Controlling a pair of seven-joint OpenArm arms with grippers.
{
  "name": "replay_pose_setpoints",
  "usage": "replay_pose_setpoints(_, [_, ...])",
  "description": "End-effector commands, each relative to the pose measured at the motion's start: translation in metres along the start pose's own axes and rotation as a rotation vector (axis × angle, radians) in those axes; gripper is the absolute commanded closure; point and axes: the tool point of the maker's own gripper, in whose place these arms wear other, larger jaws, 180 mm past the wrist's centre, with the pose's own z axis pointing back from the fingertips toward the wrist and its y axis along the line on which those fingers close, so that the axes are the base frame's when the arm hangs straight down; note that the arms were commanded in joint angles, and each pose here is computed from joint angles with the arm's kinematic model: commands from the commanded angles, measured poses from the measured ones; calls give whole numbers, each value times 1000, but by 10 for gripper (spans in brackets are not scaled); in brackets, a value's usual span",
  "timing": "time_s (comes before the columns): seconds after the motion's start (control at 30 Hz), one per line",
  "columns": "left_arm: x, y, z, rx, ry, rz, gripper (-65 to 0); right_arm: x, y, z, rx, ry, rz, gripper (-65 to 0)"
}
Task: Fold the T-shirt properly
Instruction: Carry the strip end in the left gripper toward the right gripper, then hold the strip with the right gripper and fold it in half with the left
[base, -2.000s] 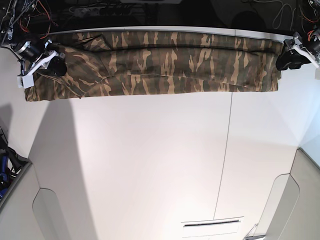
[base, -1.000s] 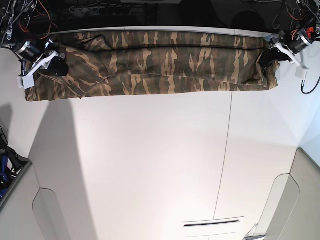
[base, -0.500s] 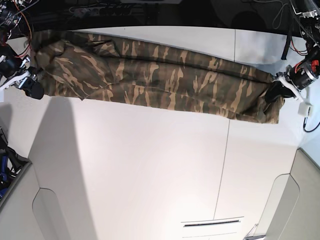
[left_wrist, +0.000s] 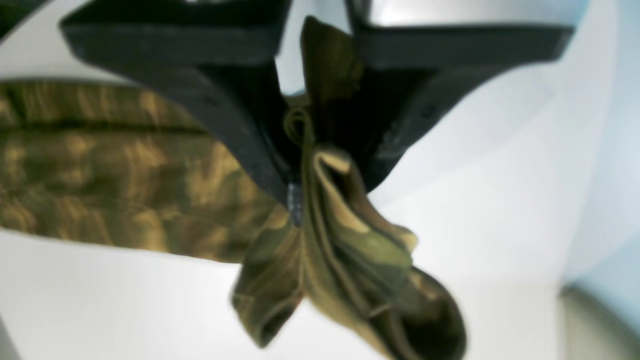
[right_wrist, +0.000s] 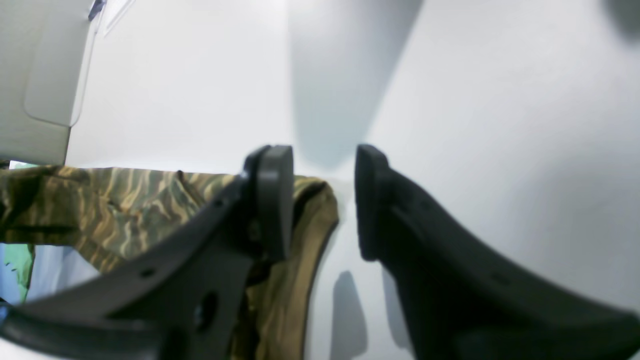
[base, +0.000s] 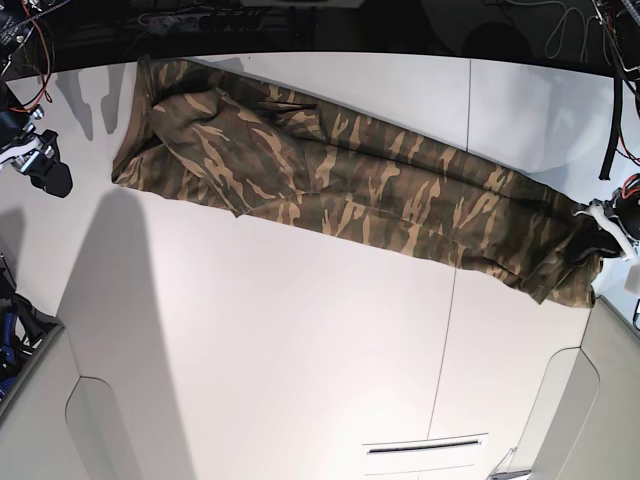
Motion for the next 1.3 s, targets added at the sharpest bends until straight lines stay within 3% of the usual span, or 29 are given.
replay_pose_setpoints(0.0, [20,-9,6,-18,-46,-54,0,16,4,4,13,-42,29,-209])
replay_pose_setpoints(0.3, [-4,-133,-19,-269,-4,-214,0,12,3,4,12,-22,29,-209])
replay_pose_setpoints(0.53, [-37,-193,-51,-356,40,-196,0,-6,-1,10,4,28,13,-208])
replay_pose_setpoints(0.77, [-63,-241,-65,-472,67,-93,0,-34,-4,22,11,89,-13,-209])
replay_pose_setpoints(0.8, [-65,-246,-67,-484,69,-81,-24,-39,-4,24,9,101,-16,-209])
replay_pose_setpoints(0.9, [-70,-259,-71,-515,63,-50,-248,-53,-3,24,13,138,-20,-226])
replay_pose_setpoints(0.97, [-73,-268,-71,-538,65,-42,-344,-60,0,24,21,162,-20,-278])
replay_pose_setpoints(1.1, [-83,-290,-69,-600,90,-48,-355,-74,9,19,54,208,-19,-383])
replay_pose_setpoints(1.27, [-91,-308,-66,-650,116,-65,-355,-94,33,4,124,250,-36,-384])
